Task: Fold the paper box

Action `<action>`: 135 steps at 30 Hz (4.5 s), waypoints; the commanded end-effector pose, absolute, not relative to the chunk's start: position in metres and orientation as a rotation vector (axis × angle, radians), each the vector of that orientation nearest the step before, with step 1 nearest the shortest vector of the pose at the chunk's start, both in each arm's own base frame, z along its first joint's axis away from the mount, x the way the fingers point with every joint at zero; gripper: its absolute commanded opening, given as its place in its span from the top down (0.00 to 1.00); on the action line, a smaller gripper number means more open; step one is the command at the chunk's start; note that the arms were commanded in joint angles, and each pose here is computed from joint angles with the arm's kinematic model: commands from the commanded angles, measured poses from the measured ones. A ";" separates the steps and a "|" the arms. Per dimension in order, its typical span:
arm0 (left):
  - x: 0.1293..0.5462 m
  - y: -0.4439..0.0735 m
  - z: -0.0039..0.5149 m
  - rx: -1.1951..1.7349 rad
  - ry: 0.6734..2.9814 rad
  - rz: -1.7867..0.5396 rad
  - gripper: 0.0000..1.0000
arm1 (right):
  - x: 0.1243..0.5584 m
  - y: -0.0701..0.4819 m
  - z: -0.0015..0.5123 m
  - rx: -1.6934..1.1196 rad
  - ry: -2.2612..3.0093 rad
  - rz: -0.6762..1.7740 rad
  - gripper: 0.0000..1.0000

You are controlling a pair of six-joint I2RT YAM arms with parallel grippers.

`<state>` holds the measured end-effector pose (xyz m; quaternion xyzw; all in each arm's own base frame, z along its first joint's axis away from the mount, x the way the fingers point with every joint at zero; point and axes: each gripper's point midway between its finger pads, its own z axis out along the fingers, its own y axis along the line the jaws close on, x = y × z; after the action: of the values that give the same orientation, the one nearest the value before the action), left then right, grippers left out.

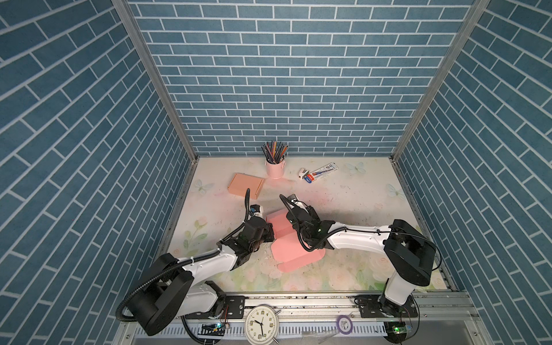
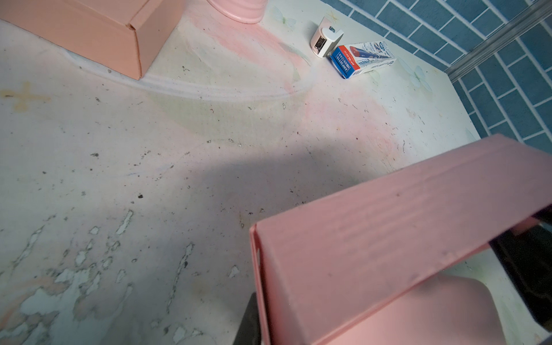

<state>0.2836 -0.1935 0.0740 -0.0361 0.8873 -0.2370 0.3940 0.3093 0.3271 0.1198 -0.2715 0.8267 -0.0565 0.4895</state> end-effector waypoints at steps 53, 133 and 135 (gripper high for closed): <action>0.306 -0.229 0.110 0.325 1.978 -0.406 0.86 | 0.276 0.293 0.197 -0.511 2.027 0.744 0.45; 0.243 -0.222 0.071 0.403 2.146 -0.581 0.61 | 0.255 0.340 0.172 -0.950 2.150 0.644 0.30; 0.238 -0.224 0.069 0.398 2.174 -0.617 0.59 | 0.255 0.338 0.169 -0.971 2.162 0.622 0.29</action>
<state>0.2457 -0.2176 0.0694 0.1628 0.8554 -0.2230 0.4383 0.2630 0.3383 0.1690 -0.3401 0.8358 0.2480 0.3525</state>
